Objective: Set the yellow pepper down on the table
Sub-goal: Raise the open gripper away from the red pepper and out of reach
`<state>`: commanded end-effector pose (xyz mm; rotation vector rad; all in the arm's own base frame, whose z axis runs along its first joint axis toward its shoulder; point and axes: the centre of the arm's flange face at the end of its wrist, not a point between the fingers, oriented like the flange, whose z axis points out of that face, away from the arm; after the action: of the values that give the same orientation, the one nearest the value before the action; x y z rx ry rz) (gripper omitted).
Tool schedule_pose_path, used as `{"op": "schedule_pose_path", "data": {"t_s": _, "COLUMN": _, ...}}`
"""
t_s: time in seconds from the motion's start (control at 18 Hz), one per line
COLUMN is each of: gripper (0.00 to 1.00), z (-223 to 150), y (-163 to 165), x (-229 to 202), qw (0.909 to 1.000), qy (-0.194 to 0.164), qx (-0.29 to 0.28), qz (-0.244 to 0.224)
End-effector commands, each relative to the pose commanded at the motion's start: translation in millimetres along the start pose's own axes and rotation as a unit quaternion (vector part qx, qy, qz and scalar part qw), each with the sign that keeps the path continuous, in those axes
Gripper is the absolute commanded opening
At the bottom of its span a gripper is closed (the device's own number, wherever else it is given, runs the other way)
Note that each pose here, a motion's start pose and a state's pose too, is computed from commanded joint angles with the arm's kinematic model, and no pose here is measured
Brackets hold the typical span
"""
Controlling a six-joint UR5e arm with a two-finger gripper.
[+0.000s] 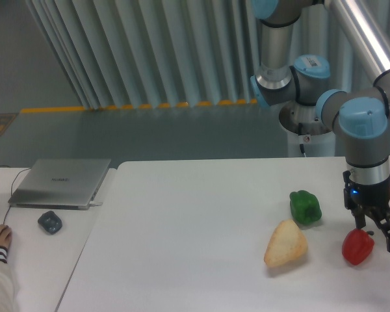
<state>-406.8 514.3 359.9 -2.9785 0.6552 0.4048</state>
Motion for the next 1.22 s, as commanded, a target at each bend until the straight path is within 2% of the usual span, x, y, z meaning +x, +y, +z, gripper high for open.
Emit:
{"op": "schedule_pose_path", "data": {"t_s": 0.44, "gripper": 1.0, "z": -0.8, "y": -4.7, "x": 1.1, "qw": 1.0, "qy": -0.003, "qx": 0.002, "qz": -0.008}}
{"op": "schedule_pose_path", "data": {"t_s": 0.56, "gripper": 1.0, "z": 1.6, "y": -10.4, "x": 3.8, "qw": 0.9994, "qy": -0.001, "qx": 0.002, "qz": -0.035}}
{"op": "schedule_pose_path", "data": {"t_s": 0.89, "gripper": 1.0, "z": 13.2, "y": -14.4, "x": 12.4, "qw": 0.9996, "qy": 0.006, "qx": -0.001, "qz": -0.028}}
{"op": "schedule_pose_path", "data": {"t_s": 1.0, "gripper": 1.0, "z": 11.9, "y": -14.1, "x": 7.5, "qw": 0.9993, "qy": -0.016, "qx": 0.003, "qz": -0.033}}
{"op": "schedule_pose_path", "data": {"t_s": 1.22, "gripper": 1.0, "z": 5.5, "y": 1.3, "x": -4.2, "qw": 0.9987, "qy": -0.027, "qx": -0.006, "qz": -0.042}}
